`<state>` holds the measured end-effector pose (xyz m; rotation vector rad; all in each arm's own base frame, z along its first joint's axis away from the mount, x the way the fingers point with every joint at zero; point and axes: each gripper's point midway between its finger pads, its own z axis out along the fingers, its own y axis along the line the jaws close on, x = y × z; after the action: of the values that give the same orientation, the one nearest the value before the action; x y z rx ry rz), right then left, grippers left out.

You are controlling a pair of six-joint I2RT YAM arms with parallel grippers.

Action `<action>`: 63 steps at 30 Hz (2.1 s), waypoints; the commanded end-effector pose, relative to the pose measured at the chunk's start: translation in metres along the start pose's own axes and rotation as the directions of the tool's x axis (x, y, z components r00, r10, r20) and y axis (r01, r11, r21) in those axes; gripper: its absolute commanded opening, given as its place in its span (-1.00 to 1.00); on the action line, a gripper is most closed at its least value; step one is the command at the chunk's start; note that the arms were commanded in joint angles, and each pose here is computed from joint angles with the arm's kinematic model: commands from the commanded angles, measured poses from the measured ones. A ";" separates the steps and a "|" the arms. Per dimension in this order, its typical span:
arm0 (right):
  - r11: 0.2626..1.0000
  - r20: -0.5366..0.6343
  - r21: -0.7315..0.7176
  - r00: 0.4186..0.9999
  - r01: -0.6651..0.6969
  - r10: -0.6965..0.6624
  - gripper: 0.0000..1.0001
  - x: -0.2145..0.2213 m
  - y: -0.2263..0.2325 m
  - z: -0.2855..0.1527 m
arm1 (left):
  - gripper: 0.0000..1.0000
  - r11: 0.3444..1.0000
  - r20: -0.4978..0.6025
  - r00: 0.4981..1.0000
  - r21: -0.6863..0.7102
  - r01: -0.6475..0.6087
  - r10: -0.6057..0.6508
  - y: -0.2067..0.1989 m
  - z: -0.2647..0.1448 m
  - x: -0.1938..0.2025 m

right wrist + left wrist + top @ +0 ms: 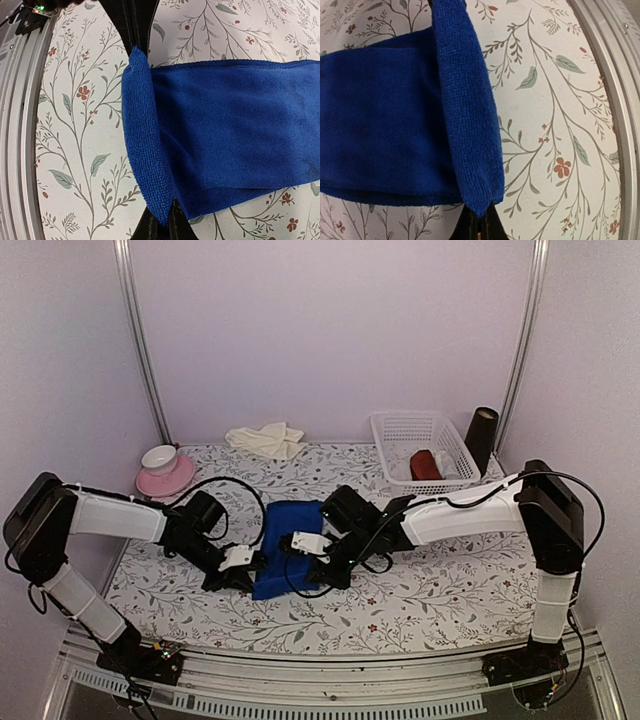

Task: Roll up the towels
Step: Roll the towel at the center of the board.

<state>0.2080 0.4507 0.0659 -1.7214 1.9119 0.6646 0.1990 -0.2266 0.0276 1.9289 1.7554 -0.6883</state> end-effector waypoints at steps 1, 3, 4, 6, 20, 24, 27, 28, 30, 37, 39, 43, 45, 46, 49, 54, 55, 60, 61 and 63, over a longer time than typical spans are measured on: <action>0.999 -0.044 -0.045 0.999 -0.031 0.029 -0.86 0.013 -0.001 0.010 | -1.00 0.999 0.009 0.999 -0.015 0.036 -0.035 0.012 -0.002 -0.001; 0.997 -0.056 -0.064 0.998 -0.033 0.030 -0.84 0.017 0.002 0.012 | -1.00 0.999 0.001 0.999 -0.017 0.039 -0.039 0.014 -0.002 0.000; 0.996 -0.060 -0.080 0.998 -0.035 0.030 -0.82 0.018 0.005 0.013 | -1.00 0.999 -0.002 0.999 -0.016 0.040 -0.040 0.014 -0.001 0.001; 0.994 -0.065 -0.108 0.997 -0.035 0.028 -0.79 0.020 0.010 0.013 | -1.00 0.999 -0.004 0.999 -0.015 0.044 -0.044 0.014 -0.002 0.001; 0.986 -0.064 -0.136 0.994 -0.093 0.085 -0.81 0.023 0.004 0.010 | -1.00 0.998 -0.031 0.998 -0.013 0.062 -0.062 0.017 0.003 0.008; 0.984 -0.063 -0.134 0.992 -0.121 0.113 -0.93 0.022 -0.003 0.013 | -1.00 0.997 -0.044 0.996 -0.040 0.069 -0.071 0.023 0.004 0.010; 0.982 -0.078 -0.124 0.988 -0.139 0.130 -0.95 0.026 -0.006 0.018 | -1.00 0.996 -0.043 0.996 -0.055 0.075 -0.077 0.027 0.004 0.010; 0.982 -0.083 -0.122 0.987 -0.145 0.135 -0.95 0.027 -0.007 0.019 | -1.00 0.995 -0.046 0.996 -0.058 0.077 -0.080 0.027 0.004 0.011; 0.980 -0.093 -0.117 0.984 -0.162 0.151 -0.95 0.031 -0.010 0.022 | -1.00 0.994 -0.050 0.995 -0.071 0.079 -0.082 0.029 0.005 0.012; 0.970 -0.147 -0.099 0.967 -0.224 0.208 -0.95 0.047 -0.018 0.030 | -1.00 0.990 -0.059 0.994 -0.115 0.082 -0.090 0.038 0.006 0.015; 0.967 -0.158 -0.102 0.963 -0.235 0.217 -0.95 0.048 -0.020 0.032 | -1.00 0.987 -0.067 0.993 -0.136 0.084 -0.093 0.041 0.006 0.018; 0.962 -0.177 -0.090 0.955 -0.257 0.238 -0.95 0.053 -0.023 0.036 | -0.82 0.984 -0.090 0.992 -0.159 0.077 -0.092 0.041 0.006 0.025; 0.959 -0.188 -0.093 0.951 -0.268 0.247 -0.95 0.056 -0.024 0.037 | -0.60 0.982 -0.099 0.991 -0.173 0.070 -0.088 0.041 0.005 0.027; 0.957 -0.193 -0.096 0.948 -0.275 0.253 -0.95 0.058 -0.024 0.038 | -0.46 0.981 -0.101 0.991 -0.181 0.064 -0.083 0.041 0.003 0.028; 0.953 -0.198 -0.103 0.945 -0.284 0.260 -0.95 0.059 -0.025 0.038 | -0.24 0.976 -0.100 0.993 -0.212 0.043 -0.066 0.041 -0.002 0.027; 0.947 -0.211 -0.115 0.939 -0.298 0.270 -0.94 0.062 -0.023 0.039 | 0.14 0.955 -0.083 0.997 -0.296 -0.017 -0.008 0.046 -0.015 0.020; 0.946 -0.214 -0.120 0.938 -0.301 0.271 -0.94 0.062 -0.023 0.040 | 0.20 0.947 -0.079 0.997 -0.318 -0.037 0.012 0.047 -0.018 0.018; 0.936 -0.230 -0.128 0.928 -0.329 0.295 -0.94 0.067 -0.025 0.042 | 0.38 0.879 -0.070 0.978 -0.430 -0.205 0.195 0.042 -0.035 0.007; 0.934 -0.232 -0.127 0.925 -0.335 0.300 -0.94 0.067 -0.025 0.043 | 0.38 0.856 -0.078 0.966 -0.451 -0.255 0.246 0.039 -0.037 0.006; 0.928 -0.230 -0.126 0.921 -0.350 0.316 -0.94 0.067 -0.028 0.042 | 0.36 0.817 -0.105 0.938 -0.466 -0.340 0.330 0.023 -0.034 0.009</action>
<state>0.2268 0.4405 0.0192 -1.6484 2.2565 0.8741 0.2335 -0.2010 0.0419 1.7764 1.5982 -0.2209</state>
